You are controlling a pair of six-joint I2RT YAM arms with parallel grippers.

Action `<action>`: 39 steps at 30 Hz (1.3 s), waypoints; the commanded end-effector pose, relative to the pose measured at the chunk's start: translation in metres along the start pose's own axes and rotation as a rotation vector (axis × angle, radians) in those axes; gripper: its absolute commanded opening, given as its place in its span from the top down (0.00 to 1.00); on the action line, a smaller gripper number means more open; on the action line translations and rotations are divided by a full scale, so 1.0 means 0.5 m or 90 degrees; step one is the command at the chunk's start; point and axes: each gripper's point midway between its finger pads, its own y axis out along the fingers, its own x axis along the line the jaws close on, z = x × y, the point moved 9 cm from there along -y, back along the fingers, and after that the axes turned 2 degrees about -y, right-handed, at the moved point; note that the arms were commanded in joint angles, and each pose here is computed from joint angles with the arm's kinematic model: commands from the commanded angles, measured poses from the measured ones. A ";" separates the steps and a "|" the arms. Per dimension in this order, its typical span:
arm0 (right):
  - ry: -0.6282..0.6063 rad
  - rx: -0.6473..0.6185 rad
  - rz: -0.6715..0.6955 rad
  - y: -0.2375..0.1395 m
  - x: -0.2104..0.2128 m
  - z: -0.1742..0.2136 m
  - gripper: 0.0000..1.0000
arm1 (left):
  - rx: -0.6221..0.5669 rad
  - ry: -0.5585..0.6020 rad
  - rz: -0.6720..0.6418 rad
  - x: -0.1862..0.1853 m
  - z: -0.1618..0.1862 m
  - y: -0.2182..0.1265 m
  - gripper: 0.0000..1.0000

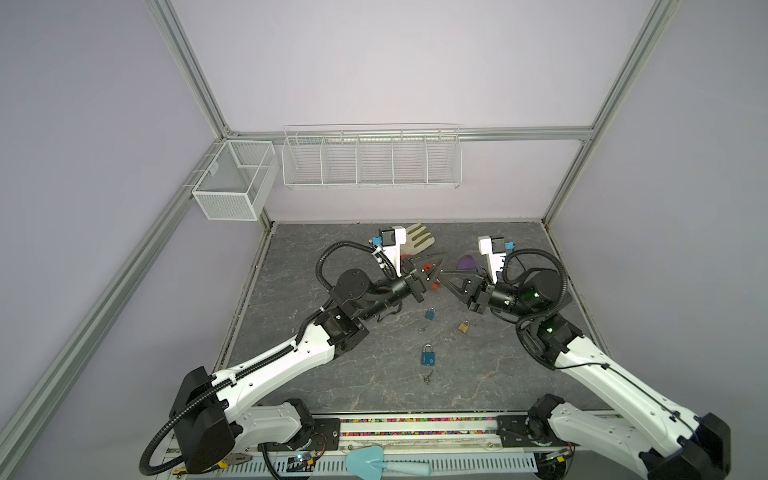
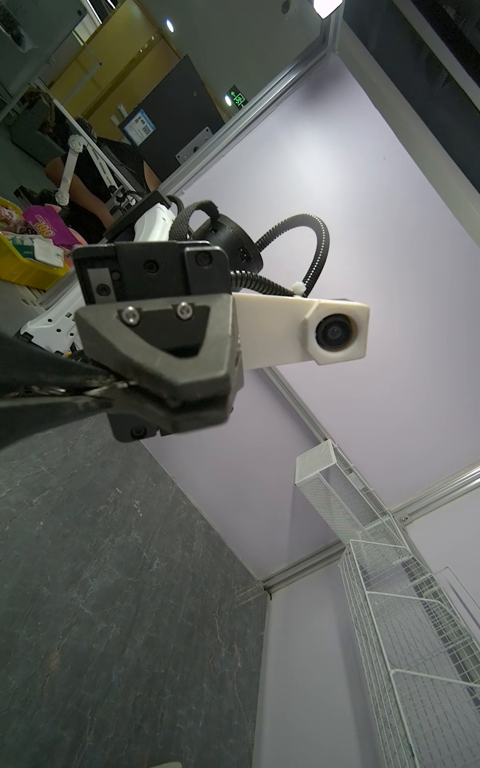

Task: Unlock with the key
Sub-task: 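Hold the key raised in the right gripper facing the left gripper, then lower the left gripper onto the gold padlock while the right gripper draws back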

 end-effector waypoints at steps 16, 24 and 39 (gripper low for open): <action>0.170 0.157 0.476 -0.172 -0.130 0.118 0.94 | 0.187 -0.055 -0.378 0.124 0.089 0.003 0.46; 0.246 0.203 0.611 -0.258 -0.155 0.213 0.94 | 0.361 -0.089 -0.452 0.187 0.218 0.037 0.46; 0.141 0.120 0.580 -0.310 -0.083 0.227 0.94 | 0.571 0.014 -0.460 0.252 0.400 0.142 0.45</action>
